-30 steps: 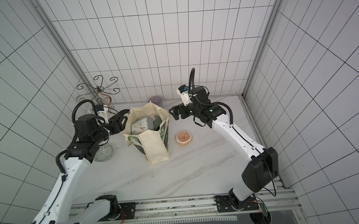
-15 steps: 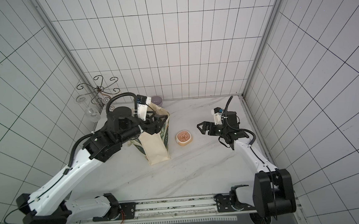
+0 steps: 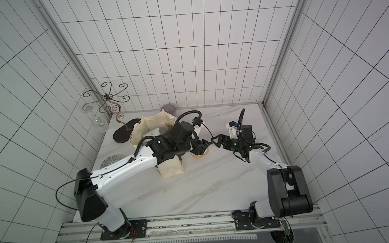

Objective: Put the alarm clock into the canvas bag
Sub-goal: Pick up the alarm from the center of the board.

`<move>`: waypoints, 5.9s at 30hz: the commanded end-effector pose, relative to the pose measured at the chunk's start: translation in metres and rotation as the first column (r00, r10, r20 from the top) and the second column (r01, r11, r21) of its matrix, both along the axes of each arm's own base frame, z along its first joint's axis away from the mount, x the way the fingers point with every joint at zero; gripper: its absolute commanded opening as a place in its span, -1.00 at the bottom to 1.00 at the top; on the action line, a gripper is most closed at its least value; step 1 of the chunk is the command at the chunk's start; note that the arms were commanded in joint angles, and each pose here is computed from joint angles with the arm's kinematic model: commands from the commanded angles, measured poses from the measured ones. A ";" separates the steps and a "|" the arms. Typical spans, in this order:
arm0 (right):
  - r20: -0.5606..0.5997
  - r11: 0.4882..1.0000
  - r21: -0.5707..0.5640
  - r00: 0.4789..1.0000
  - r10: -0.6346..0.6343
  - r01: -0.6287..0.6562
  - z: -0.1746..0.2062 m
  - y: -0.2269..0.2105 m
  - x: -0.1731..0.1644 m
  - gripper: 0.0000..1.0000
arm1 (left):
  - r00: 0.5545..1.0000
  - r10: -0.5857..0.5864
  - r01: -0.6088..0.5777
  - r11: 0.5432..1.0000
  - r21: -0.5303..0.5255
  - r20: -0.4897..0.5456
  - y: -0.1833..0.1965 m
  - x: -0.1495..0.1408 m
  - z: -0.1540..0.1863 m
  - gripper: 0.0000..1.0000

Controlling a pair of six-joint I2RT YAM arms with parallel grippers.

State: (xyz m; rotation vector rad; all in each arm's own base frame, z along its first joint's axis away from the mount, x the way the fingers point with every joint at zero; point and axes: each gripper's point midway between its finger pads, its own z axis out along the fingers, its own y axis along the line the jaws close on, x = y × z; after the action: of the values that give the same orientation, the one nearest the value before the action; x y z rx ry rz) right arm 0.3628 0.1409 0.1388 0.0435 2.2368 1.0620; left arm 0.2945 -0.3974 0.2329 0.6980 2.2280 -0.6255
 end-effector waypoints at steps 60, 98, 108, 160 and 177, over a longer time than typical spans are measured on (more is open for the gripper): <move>-0.118 0.994 0.073 0.990 -0.076 0.085 -0.049 -0.041 -0.026 0.56 | 0.948 0.099 -0.107 0.994 -0.011 -0.301 -0.027 0.081 -0.154 0.52; -0.200 0.967 0.107 0.958 -0.205 0.229 -0.077 -0.055 0.014 0.58 | 0.935 0.068 -0.097 0.993 -0.066 -0.348 -0.040 0.097 -0.188 0.07; -0.178 0.979 0.046 0.966 -0.189 0.200 -0.072 -0.060 0.028 0.57 | 0.934 0.057 -0.097 0.991 -0.096 -0.353 -0.042 0.102 -0.184 0.07; -0.223 0.896 0.440 0.974 0.045 0.060 -0.065 0.000 0.014 0.20 | 0.911 0.031 -0.071 0.994 -0.084 -0.410 -0.046 0.091 -0.212 -0.21; -0.258 0.897 0.431 0.966 0.012 0.104 -0.075 0.004 0.024 -0.10 | 0.923 0.005 -0.062 0.989 -0.135 -0.386 -0.052 0.091 -0.192 -0.35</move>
State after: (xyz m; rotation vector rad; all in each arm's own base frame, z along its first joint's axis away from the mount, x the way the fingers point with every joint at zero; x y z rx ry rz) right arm 0.3853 0.1351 0.0555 0.5091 2.1753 1.5759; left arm 0.4075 -0.4482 0.0675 0.4616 2.4256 -0.9557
